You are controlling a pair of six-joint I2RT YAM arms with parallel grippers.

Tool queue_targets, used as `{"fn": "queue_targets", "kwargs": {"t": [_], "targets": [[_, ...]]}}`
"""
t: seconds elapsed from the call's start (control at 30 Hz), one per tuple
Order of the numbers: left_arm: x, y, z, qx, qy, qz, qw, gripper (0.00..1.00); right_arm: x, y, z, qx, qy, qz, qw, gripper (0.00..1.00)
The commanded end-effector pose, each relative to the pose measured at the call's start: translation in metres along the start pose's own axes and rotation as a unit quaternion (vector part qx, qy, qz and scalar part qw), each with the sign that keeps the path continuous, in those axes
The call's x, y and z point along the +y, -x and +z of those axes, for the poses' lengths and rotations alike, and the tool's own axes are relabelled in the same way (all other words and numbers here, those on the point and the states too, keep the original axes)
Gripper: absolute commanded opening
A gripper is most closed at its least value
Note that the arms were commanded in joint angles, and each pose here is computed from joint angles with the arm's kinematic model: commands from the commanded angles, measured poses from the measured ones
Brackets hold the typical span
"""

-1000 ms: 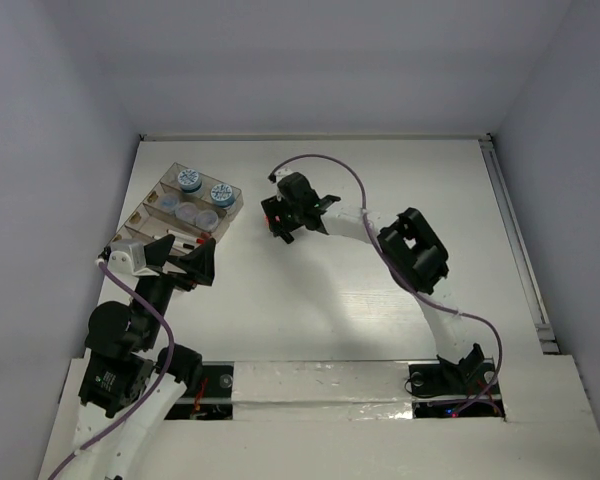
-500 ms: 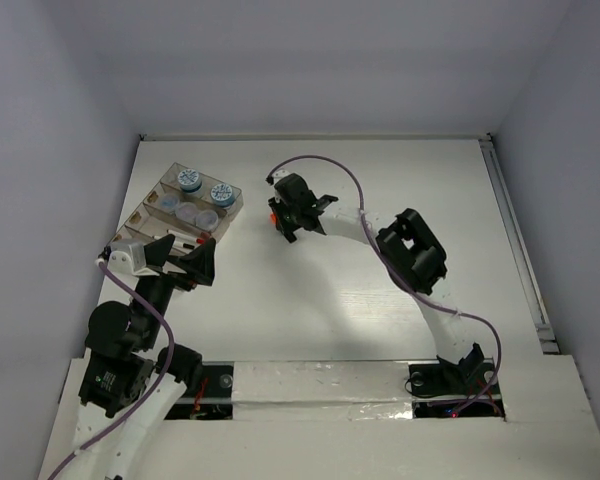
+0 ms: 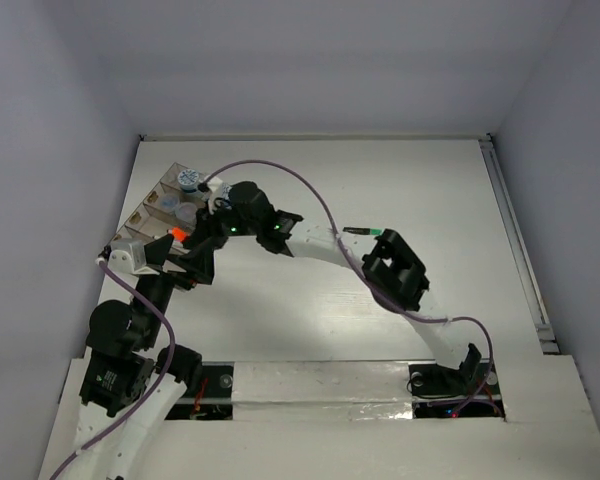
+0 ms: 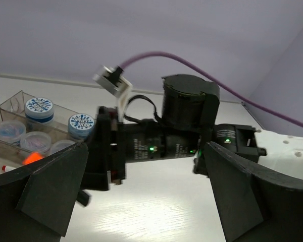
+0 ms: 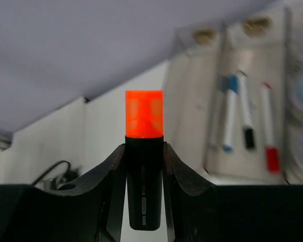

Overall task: Sort the stationery into containers
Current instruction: Pick up the pen from the center of the board, then place the pen in the storage box.

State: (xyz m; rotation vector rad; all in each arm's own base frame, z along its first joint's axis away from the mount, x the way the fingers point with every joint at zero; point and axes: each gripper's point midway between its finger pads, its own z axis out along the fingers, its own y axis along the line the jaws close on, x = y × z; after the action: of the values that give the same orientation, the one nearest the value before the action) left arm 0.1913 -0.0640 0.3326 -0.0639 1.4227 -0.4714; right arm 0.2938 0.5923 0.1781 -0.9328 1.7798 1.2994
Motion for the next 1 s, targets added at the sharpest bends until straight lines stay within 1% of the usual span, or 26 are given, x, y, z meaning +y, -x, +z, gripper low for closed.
{"fn": "queue_targets", "kwargs": {"t": [0.0, 0.03, 0.07, 0.1, 0.13, 0.17, 0.23, 0.27, 0.4, 0.53, 0.57, 0.6, 0.63, 0.67, 0.73, 0.77, 0.83, 0.87, 0.9, 0.93, 0.97], "targets": [[-0.007, 0.019, 0.003, -0.029, -0.012, 0.001, 1.000, 0.99, 0.054, 0.046, 0.024, -0.062, 0.122, -0.016, 0.990, 0.07], [-0.007, 0.019, 0.003, -0.029, -0.012, 0.001, 1.000, 0.99, 0.060, 0.046, 0.031, -0.067, 0.130, -0.016, 0.989, 0.08], [-0.007, 0.019, 0.003, -0.029, -0.013, 0.002, 0.999, 0.99, 0.049, 0.031, 0.043, -0.061, 0.127, -0.003, 0.990, 0.08], [-0.007, 0.020, 0.002, -0.030, -0.013, 0.002, 0.999, 0.99, 0.054, 0.048, 0.045, -0.081, 0.134, -0.009, 0.988, 0.08], [-0.007, 0.020, 0.002, -0.030, -0.013, 0.002, 0.999, 0.99, 0.048, 0.034, 0.058, -0.077, 0.129, 0.000, 0.989, 0.08], [-0.007, 0.020, 0.002, -0.031, -0.014, 0.002, 0.999, 0.99, 0.046, 0.035, 0.061, -0.084, 0.127, 0.004, 0.988, 0.08], [-0.008, 0.021, 0.001, -0.033, -0.015, 0.002, 0.999, 0.99, 0.052, 0.045, 0.070, -0.110, 0.120, -0.004, 0.987, 0.10], [-0.008, 0.021, 0.001, -0.032, -0.015, 0.002, 0.999, 0.99, 0.043, 0.037, 0.076, -0.110, 0.109, -0.009, 0.988, 0.10], [-0.008, 0.020, 0.002, -0.031, -0.016, 0.003, 0.999, 0.99, 0.041, 0.037, 0.086, -0.118, 0.084, -0.032, 0.989, 0.14], [-0.009, 0.020, 0.002, -0.031, -0.017, 0.003, 0.999, 0.99, 0.033, 0.034, 0.088, -0.116, 0.065, -0.037, 0.990, 0.26], [-0.009, 0.021, 0.001, -0.033, -0.018, 0.004, 0.999, 0.99, 0.033, 0.035, 0.088, -0.115, 0.063, -0.040, 0.991, 0.35], [-0.009, 0.020, 0.002, -0.031, -0.019, 0.004, 0.999, 0.99, 0.032, 0.032, 0.088, -0.110, 0.062, -0.042, 0.991, 0.40], [-0.009, 0.020, 0.002, -0.031, -0.019, 0.004, 0.999, 0.99, 0.032, 0.033, 0.087, -0.109, 0.062, -0.043, 0.991, 0.54], [-0.009, 0.020, 0.002, -0.030, -0.018, 0.004, 0.999, 0.99, 0.033, 0.033, 0.086, -0.108, 0.062, -0.043, 0.991, 0.62], [-0.009, 0.020, 0.002, -0.031, -0.019, 0.004, 0.999, 0.99, 0.033, 0.031, 0.084, -0.101, 0.060, -0.046, 0.992, 0.73], [-0.009, 0.020, 0.002, -0.030, -0.019, 0.004, 0.999, 0.99, 0.039, 0.041, 0.079, -0.107, 0.063, -0.052, 0.991, 0.79], [-0.009, 0.020, 0.002, -0.031, -0.019, 0.004, 0.999, 0.99, 0.037, 0.037, 0.075, -0.102, 0.054, -0.056, 0.992, 0.81], [-0.009, 0.020, 0.002, -0.031, -0.019, 0.004, 0.999, 0.99, 0.047, 0.056, 0.064, -0.116, 0.054, -0.065, 0.990, 0.81], [-0.009, 0.020, 0.002, -0.031, -0.019, 0.004, 0.999, 0.99, 0.048, 0.061, 0.058, -0.120, 0.049, -0.080, 0.988, 0.81], [-0.009, 0.020, 0.001, -0.032, -0.020, 0.004, 0.999, 0.99, 0.038, 0.042, 0.055, -0.098, 0.031, -0.078, 0.992, 0.81], [-0.009, 0.020, 0.001, -0.032, -0.019, 0.005, 0.999, 0.99, 0.032, 0.044, 0.047, -0.101, 0.006, -0.082, 0.991, 0.81]]}}
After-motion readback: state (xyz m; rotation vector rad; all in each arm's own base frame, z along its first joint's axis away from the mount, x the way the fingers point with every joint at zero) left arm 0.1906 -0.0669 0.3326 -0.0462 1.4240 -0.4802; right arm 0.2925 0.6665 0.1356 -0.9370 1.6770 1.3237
